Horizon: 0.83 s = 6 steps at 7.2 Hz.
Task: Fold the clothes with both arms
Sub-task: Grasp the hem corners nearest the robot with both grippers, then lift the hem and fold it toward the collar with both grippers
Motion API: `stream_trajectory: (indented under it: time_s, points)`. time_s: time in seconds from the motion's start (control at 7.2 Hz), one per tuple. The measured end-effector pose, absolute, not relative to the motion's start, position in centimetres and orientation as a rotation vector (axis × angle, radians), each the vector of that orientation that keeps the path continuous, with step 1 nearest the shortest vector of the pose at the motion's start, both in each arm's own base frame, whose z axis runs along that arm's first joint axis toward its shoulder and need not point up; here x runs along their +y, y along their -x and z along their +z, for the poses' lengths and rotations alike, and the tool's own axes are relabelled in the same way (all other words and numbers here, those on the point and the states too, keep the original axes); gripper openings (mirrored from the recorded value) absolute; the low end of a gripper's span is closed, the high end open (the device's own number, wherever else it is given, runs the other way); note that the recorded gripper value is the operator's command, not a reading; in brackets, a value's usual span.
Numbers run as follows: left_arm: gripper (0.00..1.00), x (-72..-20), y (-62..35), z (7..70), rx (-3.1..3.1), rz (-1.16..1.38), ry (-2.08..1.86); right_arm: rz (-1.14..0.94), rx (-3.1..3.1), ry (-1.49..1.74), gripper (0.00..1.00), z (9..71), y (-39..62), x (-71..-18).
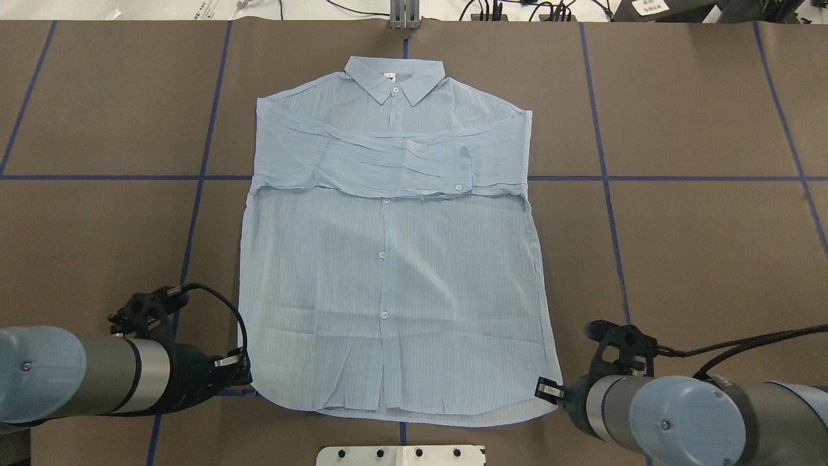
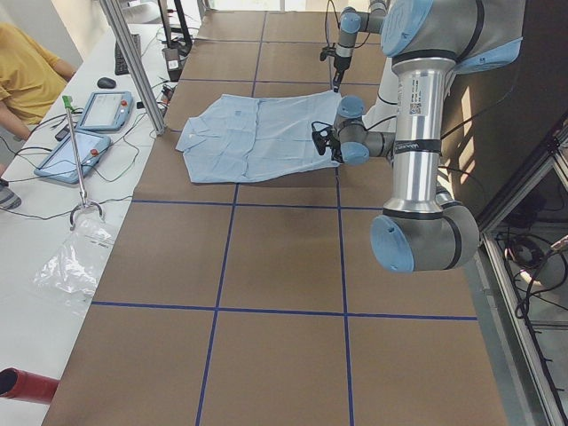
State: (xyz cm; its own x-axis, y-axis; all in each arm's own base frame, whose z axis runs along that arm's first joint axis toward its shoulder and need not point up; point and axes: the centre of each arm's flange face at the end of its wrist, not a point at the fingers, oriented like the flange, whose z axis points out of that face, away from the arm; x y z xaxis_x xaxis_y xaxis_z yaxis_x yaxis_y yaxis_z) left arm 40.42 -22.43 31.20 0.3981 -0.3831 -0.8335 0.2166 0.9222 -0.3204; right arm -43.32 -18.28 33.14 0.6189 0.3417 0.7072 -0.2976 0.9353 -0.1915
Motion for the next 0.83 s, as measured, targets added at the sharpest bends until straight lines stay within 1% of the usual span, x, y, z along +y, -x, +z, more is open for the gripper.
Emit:
stream_trajectory:
  time_s: [0.28,0.56,0.83]
  points:
    - [0.00,-21.5,-38.6,28.0,1.123,-0.466,0.243,0.393,-0.857,0.053,0.00,31.8,41.4,-18.9]
    - [0.00,-22.3,-38.1,26.9,1.134,-0.494,0.237,0.447,-0.911,0.029,0.00,29.6,40.3,-21.3]
    - [0.00,-27.6,-35.2,24.2,1.195,-0.476,0.119,0.543,-0.985,-0.018,0.00,26.4,38.5,-26.0]
